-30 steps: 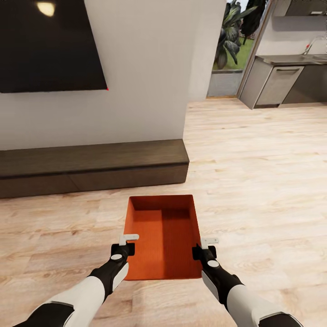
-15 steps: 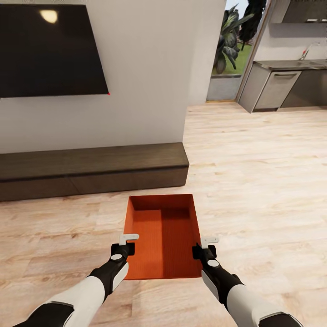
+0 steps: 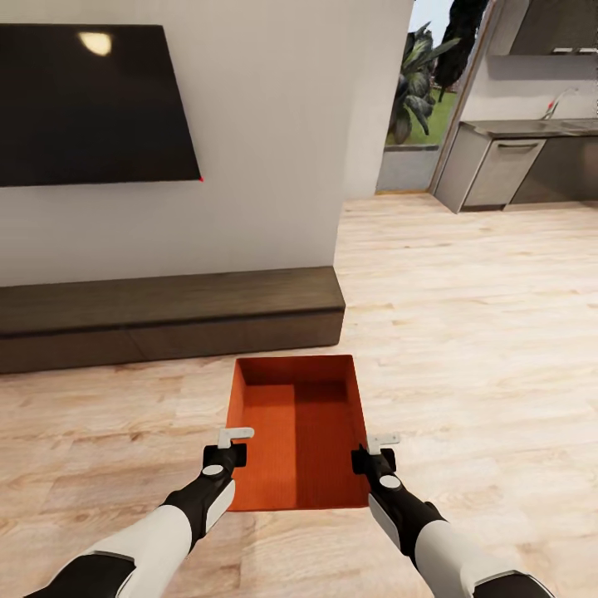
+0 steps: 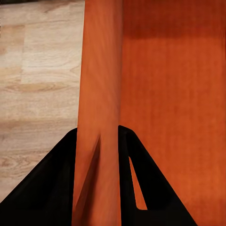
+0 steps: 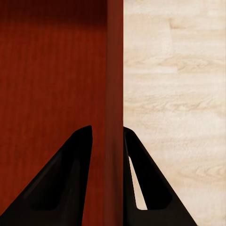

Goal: Move the two storage containers from the living room to the garage. In the garage, place one container on the floor and stack the other container on top of it (either order is fine).

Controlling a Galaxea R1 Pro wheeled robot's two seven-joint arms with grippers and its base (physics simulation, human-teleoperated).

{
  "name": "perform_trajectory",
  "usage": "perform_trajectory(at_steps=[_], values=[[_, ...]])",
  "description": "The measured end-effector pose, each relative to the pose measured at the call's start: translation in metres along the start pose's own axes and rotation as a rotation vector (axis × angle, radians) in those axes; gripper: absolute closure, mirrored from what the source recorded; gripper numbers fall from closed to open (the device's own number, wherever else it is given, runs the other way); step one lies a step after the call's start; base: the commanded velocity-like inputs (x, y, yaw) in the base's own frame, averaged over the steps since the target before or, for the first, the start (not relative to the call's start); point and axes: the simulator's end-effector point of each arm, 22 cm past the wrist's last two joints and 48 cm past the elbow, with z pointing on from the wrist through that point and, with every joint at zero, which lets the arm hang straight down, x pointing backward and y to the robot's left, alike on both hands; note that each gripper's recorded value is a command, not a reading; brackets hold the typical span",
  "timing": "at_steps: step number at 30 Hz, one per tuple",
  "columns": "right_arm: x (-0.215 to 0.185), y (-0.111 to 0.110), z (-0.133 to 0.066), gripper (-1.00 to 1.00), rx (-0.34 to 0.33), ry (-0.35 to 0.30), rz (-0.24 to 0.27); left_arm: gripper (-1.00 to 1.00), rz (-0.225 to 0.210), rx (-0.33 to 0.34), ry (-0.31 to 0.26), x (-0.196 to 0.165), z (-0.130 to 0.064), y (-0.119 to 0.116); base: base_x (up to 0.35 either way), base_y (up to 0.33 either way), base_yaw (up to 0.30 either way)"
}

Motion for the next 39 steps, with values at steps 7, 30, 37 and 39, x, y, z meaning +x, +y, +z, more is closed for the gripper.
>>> perform_trajectory(at_steps=[7,30,37,39], values=[[-0.007,-0.001,-0.002,1.0,0.002,-0.012,0.0,1.0,-0.001,0.0,-0.012,-0.007,-0.003,0.0,0.0,0.0,0.0],[-0.025,-0.003,-0.01,1.0,0.005,-0.046,0.007,1.0,0.0,0.0,-0.047,-0.027,-0.011,0.001,0.0,0.0,0.0],[-0.031,-0.003,-0.012,1.0,0.006,-0.057,0.007,1.0,-0.001,0.0,-0.058,-0.033,-0.014,0.001,0.0,0.0,0.0],[-0.033,-0.003,-0.013,1.0,0.006,-0.06,0.008,1.0,-0.001,0.0,-0.061,-0.035,-0.015,0.001,0.0,0.0,0.0]])
